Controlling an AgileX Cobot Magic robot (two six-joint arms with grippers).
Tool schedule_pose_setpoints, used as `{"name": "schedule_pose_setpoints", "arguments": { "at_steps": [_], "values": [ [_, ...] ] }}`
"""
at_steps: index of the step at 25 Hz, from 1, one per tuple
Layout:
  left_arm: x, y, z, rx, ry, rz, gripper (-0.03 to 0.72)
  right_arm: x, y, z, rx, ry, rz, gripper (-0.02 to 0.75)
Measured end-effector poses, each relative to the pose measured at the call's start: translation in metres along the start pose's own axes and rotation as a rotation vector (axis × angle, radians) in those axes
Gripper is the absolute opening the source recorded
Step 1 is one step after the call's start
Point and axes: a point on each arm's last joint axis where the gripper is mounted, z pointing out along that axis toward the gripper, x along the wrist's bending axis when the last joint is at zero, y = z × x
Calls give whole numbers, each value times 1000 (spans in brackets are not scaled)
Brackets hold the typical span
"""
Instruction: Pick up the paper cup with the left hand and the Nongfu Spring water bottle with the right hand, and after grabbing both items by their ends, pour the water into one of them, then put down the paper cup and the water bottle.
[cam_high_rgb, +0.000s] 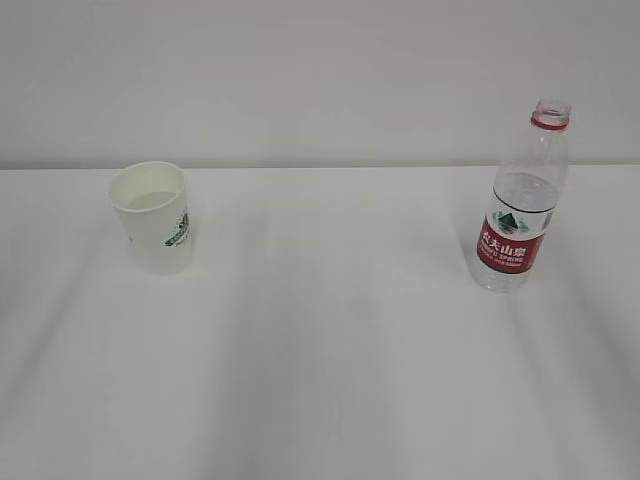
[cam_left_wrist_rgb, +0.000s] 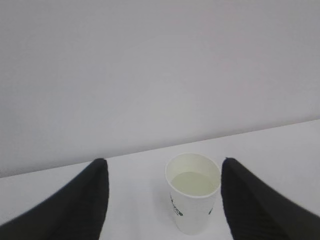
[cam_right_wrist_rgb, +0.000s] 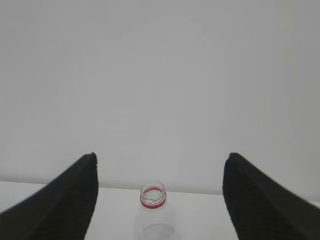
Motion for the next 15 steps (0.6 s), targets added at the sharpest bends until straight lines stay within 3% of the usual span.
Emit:
{"name": "schedule_pose_setpoints", "arguments": {
  "at_steps": [15],
  "values": [
    [8,32,-26,-23,79,-9,516,0,27,-34,43,-10,3,587]
  ]
}}
